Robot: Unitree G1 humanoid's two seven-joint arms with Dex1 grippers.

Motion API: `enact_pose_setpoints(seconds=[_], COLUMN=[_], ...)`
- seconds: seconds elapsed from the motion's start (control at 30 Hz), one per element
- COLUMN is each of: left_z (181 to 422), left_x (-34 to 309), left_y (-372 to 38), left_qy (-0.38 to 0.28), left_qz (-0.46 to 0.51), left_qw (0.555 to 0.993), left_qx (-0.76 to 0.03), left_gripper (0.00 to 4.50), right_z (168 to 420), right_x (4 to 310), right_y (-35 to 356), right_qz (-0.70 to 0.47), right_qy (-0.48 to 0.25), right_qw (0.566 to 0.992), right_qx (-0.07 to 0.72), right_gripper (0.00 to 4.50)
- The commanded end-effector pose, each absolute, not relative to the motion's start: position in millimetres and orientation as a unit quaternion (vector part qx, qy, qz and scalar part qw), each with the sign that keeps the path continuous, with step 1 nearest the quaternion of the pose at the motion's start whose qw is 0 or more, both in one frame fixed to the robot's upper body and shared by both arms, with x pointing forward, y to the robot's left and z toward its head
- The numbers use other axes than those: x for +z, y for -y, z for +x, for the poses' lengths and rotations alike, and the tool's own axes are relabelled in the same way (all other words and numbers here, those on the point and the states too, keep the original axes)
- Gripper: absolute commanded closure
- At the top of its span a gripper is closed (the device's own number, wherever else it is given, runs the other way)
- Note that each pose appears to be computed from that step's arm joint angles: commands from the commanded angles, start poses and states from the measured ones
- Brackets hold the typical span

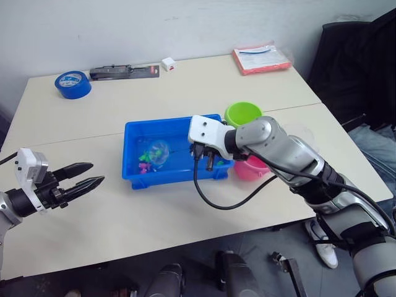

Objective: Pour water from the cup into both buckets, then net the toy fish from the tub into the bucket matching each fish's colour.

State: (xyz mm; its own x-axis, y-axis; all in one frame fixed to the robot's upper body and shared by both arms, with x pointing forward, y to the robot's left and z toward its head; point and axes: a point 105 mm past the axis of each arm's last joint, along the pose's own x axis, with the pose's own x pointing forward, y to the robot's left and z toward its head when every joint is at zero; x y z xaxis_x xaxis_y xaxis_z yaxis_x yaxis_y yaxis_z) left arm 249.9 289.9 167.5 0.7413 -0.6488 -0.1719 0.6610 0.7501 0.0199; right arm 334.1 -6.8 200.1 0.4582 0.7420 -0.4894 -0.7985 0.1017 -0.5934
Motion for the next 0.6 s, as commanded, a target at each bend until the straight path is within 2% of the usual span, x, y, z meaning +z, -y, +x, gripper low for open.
enact_pose_setpoints(seconds=[0.03,0.27,0.6], left_z=[247,249,248], left_x=[178,177,177], left_y=[-289,-289,-287], left_qy=[-0.053,-0.051,-0.053], left_qz=[0.050,0.048,0.047], left_qw=[0.933,0.934,0.933], left_qx=[-0.351,-0.351,-0.354], left_gripper=[1.40,1.40,1.40], right_z=[323,314,316], right_x=[222,218,195], right_y=[1,-5,-4], right_qz=[-0.461,-0.519,-0.574], right_qy=[0.054,0.124,0.137], right_qw=[0.718,0.680,0.645], right_qx=[0.518,0.503,0.485], right_gripper=[3.72,3.72,3.72])
